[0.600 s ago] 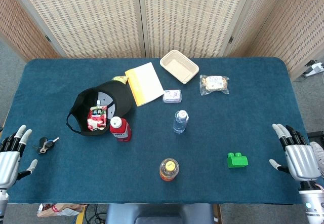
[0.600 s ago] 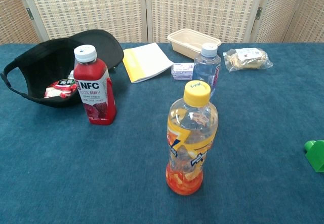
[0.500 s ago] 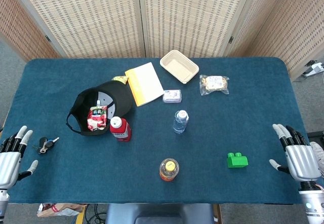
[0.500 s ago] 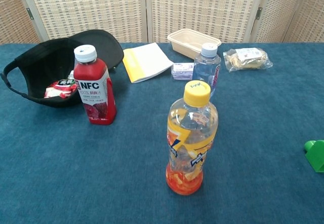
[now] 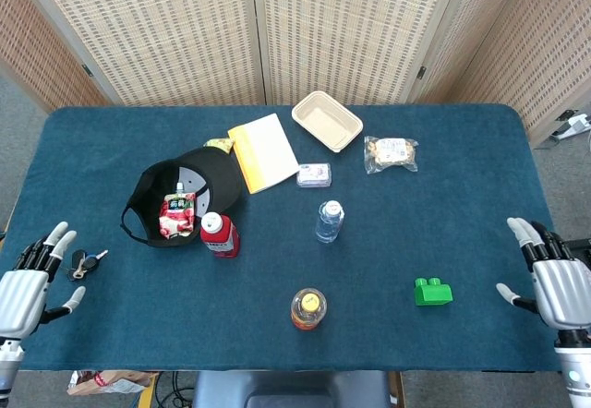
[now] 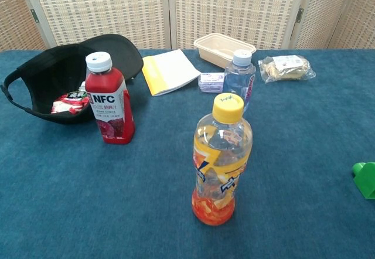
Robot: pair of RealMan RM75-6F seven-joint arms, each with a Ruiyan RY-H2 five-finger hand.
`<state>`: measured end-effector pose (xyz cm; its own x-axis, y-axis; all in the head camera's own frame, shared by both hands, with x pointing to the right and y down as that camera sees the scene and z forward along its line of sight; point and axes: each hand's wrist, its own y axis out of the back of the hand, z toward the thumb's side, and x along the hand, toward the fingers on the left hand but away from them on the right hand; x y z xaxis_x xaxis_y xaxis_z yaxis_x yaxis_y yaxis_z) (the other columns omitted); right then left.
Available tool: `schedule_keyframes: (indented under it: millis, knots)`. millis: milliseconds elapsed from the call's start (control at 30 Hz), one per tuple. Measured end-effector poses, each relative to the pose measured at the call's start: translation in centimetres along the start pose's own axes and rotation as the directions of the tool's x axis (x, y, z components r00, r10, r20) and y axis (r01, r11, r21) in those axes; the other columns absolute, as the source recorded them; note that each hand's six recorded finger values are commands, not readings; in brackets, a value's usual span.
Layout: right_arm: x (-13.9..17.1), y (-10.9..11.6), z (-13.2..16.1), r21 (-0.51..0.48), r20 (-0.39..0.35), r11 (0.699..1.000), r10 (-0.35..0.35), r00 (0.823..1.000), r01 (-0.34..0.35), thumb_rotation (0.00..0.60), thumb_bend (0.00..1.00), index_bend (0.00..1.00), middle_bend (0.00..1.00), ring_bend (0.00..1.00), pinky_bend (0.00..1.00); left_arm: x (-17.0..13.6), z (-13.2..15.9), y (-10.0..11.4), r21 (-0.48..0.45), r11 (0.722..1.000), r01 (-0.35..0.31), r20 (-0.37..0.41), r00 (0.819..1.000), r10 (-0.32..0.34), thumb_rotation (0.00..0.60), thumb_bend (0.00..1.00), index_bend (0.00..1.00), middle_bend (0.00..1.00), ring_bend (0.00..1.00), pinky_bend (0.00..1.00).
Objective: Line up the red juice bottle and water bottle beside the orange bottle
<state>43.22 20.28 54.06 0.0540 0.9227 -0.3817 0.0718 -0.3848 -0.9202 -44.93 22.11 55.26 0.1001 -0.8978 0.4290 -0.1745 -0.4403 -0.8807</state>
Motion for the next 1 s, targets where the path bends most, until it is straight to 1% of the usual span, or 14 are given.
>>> schedule_keyframes:
  millis: [67, 167, 233, 300, 400, 500, 600, 767, 900, 1000]
  knots:
    - [-0.1, 0.8, 0.0, -0.006, 0.003, 1.000, -0.011, 1.000, 0.011, 0.600, 0.11, 0.00, 0.13, 0.08, 0.18, 0.6, 0.4, 0.1, -0.050, 0.999, 0.003, 0.028, 1.000, -0.002, 0.600, 0.27, 0.09, 0.02, 0.06, 0.11]
    - [-0.2, 1.7, 0.1, -0.003, 0.001, 1.000, -0.025, 1.000, 0.025, 0.600, 0.11, 0.00, 0.13, 0.08, 0.18, 2.0, 1.1, 0.3, -0.131, 0.991, 0.018, 0.086, 0.996, -0.007, 0.600, 0.27, 0.12, 0.08, 0.11, 0.18]
    - [-0.2, 2.2, 0.2, -0.006, 0.001, 0.999, -0.031, 1.000, 0.031, 0.600, 0.11, 0.00, 0.13, 0.08, 0.18, 3.1, 1.8, 0.3, -0.183, 0.982, 0.039, 0.132, 0.991, -0.015, 0.600, 0.27, 0.13, 0.09, 0.13, 0.20]
    - [-0.1, 2.3, 0.2, -0.010, 0.003, 0.999, -0.032, 0.999, 0.032, 0.600, 0.11, 0.00, 0.13, 0.08, 0.18, 4.5, 2.6, 0.2, -0.226, 0.971, 0.072, 0.181, 0.983, -0.031, 0.600, 0.27, 0.13, 0.09, 0.13, 0.20]
    - [-0.1, 2.3, 0.3, -0.009, 0.006, 1.000, -0.021, 1.000, 0.021, 0.600, 0.11, 0.00, 0.13, 0.08, 0.18, 6.8, 4.0, 0.0, -0.262, 0.957, 0.122, 0.251, 0.966, -0.054, 0.600, 0.27, 0.13, 0.09, 0.12, 0.20]
    - [-0.1, 2.1, 0.4, -0.009, 0.003, 1.000, -0.010, 1.000, 0.010, 0.600, 0.11, 0.00, 0.13, 0.08, 0.20, 9.0, 5.6, -0.1, -0.290, 0.945, 0.153, 0.309, 0.949, -0.059, 0.600, 0.27, 0.13, 0.09, 0.12, 0.20]
    - [-0.2, 1.9, 0.6, -0.009, 0.000, 1.000, -0.002, 1.000, 0.002, 0.600, 0.11, 0.00, 0.13, 0.08, 0.20, 10.8, 6.9, -0.2, -0.307, 0.935, 0.178, 0.349, 0.935, -0.063, 0.600, 0.27, 0.13, 0.09, 0.12, 0.20]
    - [-0.3, 2.0, 0.7, -0.014, -0.005, 1.000, 0.000, 1.000, 0.000, 0.600, 0.11, 0.00, 0.13, 0.08, 0.20, 13.1, 8.5, -1.2, -0.310, 0.919, 0.242, 0.385, 0.916, -0.111, 0.600, 0.27, 0.11, 0.09, 0.11, 0.20]
    - [-0.3, 2.2, 0.7, -0.013, -0.007, 1.000, -0.004, 1.000, 0.004, 0.600, 0.11, 0.00, 0.13, 0.08, 0.21, 15.0, 9.8, -2.4, -0.309, 0.902, 0.303, 0.404, 0.900, -0.164, 0.600, 0.27, 0.08, 0.09, 0.11, 0.20]
    - [-0.3, 2.3, 0.6, -0.010, -0.002, 1.000, -0.005, 1.000, 0.005, 0.600, 0.11, 0.00, 0.13, 0.08, 0.21, 16.1, 10.5, -3.3, -0.310, 0.890, 0.335, 0.414, 0.890, -0.191, 0.600, 0.27, 0.07, 0.09, 0.11, 0.20]
